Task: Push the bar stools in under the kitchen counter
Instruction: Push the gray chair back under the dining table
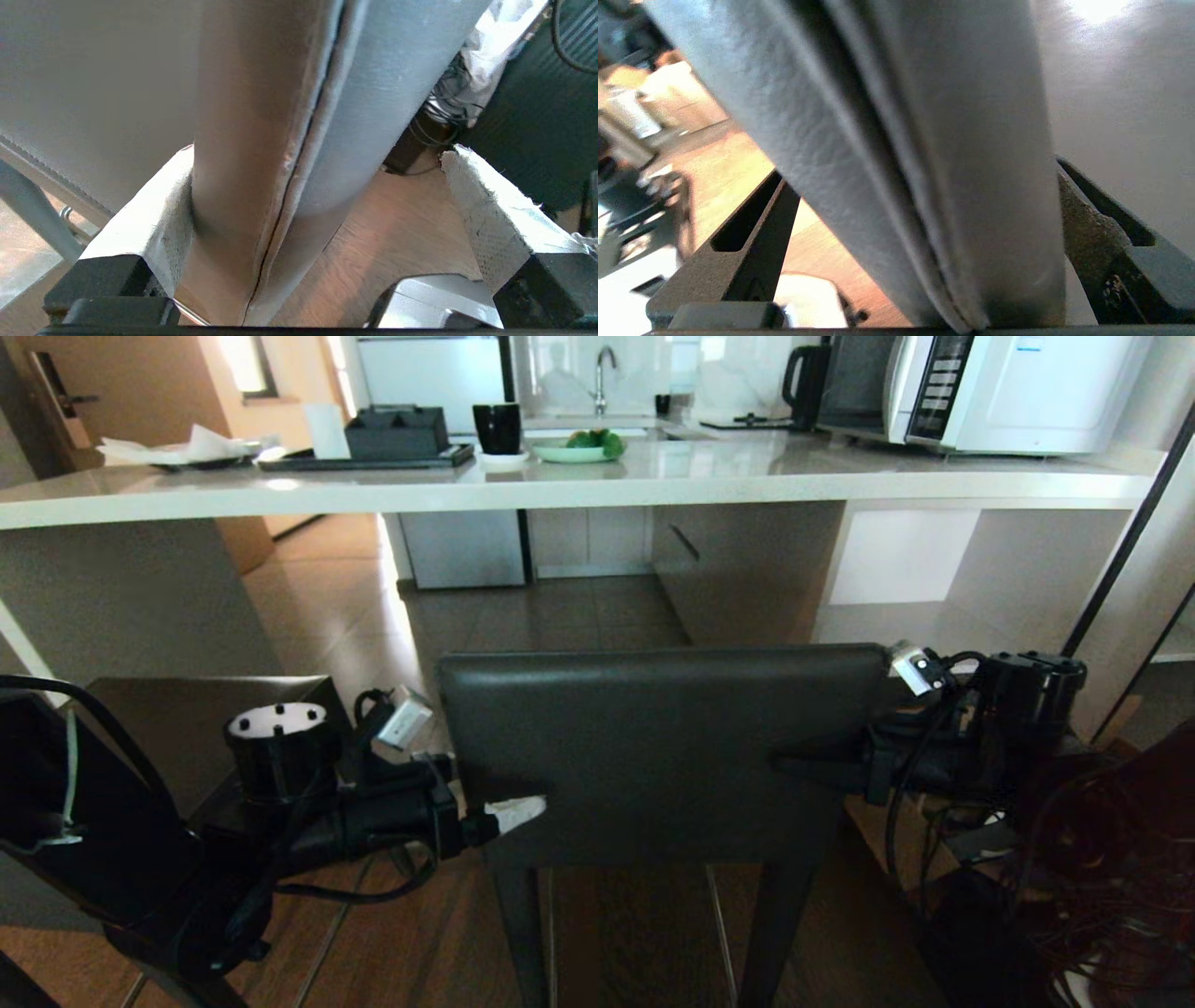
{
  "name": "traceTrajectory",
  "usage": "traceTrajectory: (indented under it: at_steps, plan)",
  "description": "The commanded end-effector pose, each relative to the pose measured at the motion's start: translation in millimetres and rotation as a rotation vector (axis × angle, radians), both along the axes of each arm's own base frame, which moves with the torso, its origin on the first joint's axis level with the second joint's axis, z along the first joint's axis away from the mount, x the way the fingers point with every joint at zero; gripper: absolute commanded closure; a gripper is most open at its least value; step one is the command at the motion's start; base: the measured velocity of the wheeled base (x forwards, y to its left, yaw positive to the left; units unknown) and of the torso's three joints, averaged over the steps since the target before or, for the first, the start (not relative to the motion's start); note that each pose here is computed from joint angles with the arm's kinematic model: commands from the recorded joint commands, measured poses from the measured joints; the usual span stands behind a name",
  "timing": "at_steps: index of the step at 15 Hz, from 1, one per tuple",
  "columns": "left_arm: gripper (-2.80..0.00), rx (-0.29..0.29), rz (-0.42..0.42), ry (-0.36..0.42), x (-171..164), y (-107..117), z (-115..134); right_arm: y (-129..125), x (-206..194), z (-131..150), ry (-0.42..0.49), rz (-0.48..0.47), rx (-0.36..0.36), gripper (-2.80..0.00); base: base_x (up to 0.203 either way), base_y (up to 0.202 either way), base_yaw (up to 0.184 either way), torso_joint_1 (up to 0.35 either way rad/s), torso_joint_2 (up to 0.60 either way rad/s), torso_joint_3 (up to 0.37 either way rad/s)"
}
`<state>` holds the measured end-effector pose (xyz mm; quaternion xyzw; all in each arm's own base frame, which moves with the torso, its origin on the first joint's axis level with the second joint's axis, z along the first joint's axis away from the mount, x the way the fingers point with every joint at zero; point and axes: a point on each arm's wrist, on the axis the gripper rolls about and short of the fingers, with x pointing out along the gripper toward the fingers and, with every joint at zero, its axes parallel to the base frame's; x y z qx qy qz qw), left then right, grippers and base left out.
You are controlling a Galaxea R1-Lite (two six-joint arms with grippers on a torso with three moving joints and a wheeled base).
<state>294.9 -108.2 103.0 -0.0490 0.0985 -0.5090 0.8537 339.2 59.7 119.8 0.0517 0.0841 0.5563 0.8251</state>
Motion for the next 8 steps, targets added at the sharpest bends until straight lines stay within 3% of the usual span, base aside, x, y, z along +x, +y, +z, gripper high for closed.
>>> traceTrajectory:
  at_steps: [1, 8]
  plan:
    - [-2.80, -0.002, -0.009, 0.003, 2.7, -0.7, -2.1, 5.7, 7.5, -4.6, -0.002, 0.015, 0.001, -2.80, 0.000, 0.000, 0.000, 0.000, 0.00, 0.000]
    - [-2.80, -0.015, 0.072, -0.040, 42.8, 17.0, -3.7, 6.2, 22.4, -8.6, -0.022, -0.059, -0.012, -2.80, 0.000, 0.000, 0.000, 0.000, 0.00, 0.000]
